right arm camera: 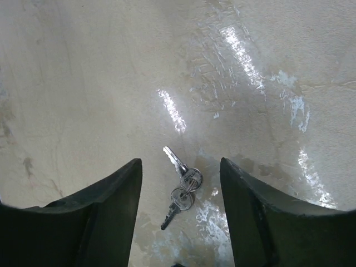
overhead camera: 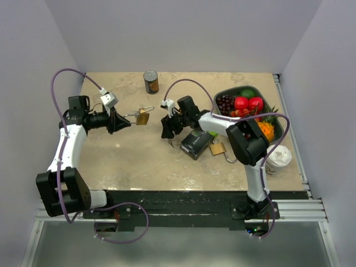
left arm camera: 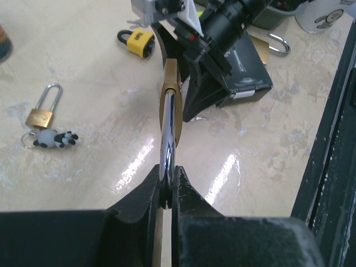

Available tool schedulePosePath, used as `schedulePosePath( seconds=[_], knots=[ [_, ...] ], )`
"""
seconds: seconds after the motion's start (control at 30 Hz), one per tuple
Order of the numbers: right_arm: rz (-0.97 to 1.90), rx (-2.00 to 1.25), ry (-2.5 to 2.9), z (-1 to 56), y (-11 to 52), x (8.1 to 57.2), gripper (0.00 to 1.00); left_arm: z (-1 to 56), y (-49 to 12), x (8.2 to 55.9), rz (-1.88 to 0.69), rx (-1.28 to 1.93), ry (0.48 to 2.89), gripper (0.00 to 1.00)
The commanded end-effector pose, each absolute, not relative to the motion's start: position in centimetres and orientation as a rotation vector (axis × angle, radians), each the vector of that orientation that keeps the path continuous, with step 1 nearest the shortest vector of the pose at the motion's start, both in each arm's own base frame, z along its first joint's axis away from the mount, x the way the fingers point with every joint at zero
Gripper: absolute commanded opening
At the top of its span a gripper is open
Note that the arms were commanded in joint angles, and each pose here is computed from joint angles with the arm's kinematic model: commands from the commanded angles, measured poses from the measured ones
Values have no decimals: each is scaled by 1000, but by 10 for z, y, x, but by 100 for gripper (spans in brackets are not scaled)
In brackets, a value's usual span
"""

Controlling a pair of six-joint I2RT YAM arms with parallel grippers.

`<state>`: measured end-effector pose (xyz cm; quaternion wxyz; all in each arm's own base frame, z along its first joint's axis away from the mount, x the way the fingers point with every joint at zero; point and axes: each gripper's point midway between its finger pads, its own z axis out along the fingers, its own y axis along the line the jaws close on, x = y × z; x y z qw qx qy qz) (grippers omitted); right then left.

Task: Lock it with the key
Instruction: Place the key at the center of the board, then place the lock at the center of the board.

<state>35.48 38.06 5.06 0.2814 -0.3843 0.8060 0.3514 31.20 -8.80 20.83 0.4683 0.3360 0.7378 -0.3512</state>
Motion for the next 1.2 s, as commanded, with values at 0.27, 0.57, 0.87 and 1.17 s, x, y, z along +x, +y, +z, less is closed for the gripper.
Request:
schedulePosePath(
  seconds=[0.27, 0.57, 0.87, 1.17],
  knots=[
    [1090, -1314, 1574, 180, 394, 323, 97, 212, -104, 288, -962, 1086, 1707, 0],
    [1120, -1505, 1390, 204, 405, 292, 98, 213, -127, 268, -1055, 1222, 1613, 0],
    [1146, -1614, 1353, 191, 420, 265, 84, 222, -144, 260, -1040, 1312, 1543, 0],
    [1166, -1616, 1409, 184, 424, 263, 9, 230, -147, 268, -1024, 1286, 1523, 0]
  ],
)
